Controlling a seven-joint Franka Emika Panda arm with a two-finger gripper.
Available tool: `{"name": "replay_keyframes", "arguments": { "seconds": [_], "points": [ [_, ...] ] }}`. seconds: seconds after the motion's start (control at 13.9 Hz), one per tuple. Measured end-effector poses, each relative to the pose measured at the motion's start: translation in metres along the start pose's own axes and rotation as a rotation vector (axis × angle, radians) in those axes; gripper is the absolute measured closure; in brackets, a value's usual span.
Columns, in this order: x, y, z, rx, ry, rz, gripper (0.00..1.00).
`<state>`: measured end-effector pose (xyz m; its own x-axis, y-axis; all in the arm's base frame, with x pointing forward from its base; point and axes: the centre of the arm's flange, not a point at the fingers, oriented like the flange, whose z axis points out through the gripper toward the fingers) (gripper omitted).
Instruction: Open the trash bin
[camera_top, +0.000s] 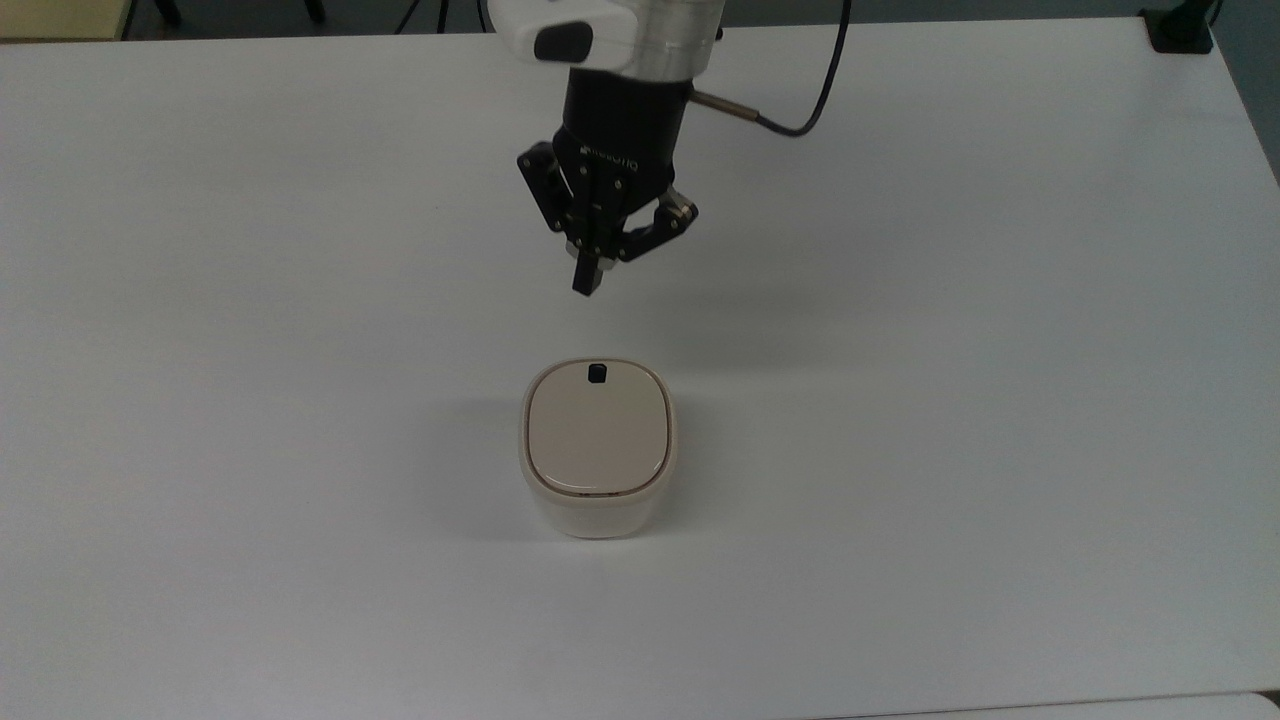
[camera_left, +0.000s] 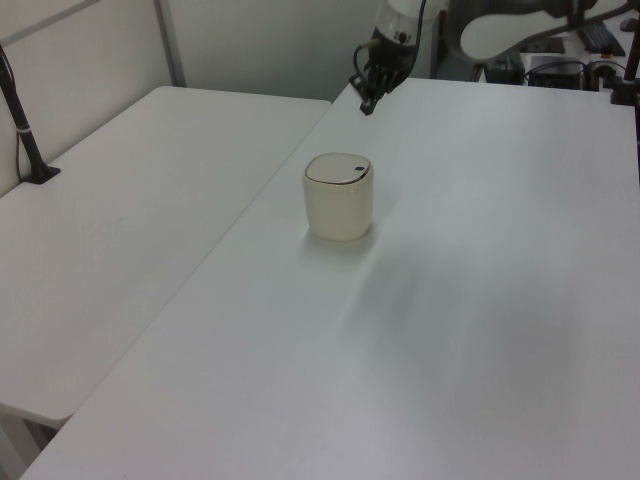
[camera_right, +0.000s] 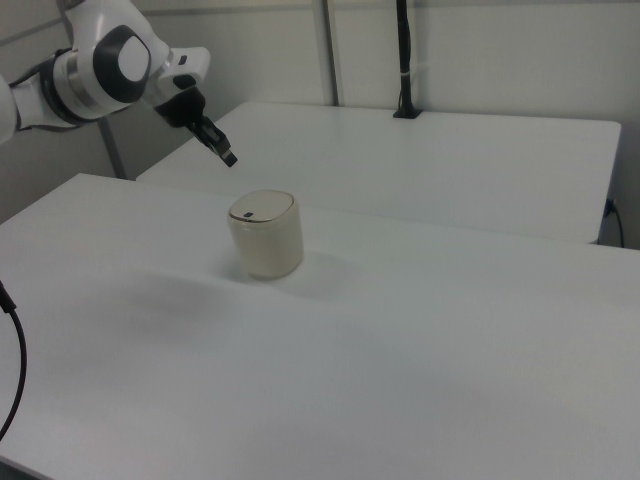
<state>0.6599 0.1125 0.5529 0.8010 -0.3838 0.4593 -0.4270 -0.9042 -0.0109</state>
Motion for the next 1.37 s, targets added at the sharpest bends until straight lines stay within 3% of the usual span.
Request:
{"name": "replay_keyframes", "arguments": {
  "seconds": [1.01,1.37],
  "points": [
    [-0.005,0.017,0.008,-0.039,-0.044,0.015,0.99],
    [-0.005,0.047,-0.017,-0.039,-0.127,-0.009,0.99]
  ]
}}
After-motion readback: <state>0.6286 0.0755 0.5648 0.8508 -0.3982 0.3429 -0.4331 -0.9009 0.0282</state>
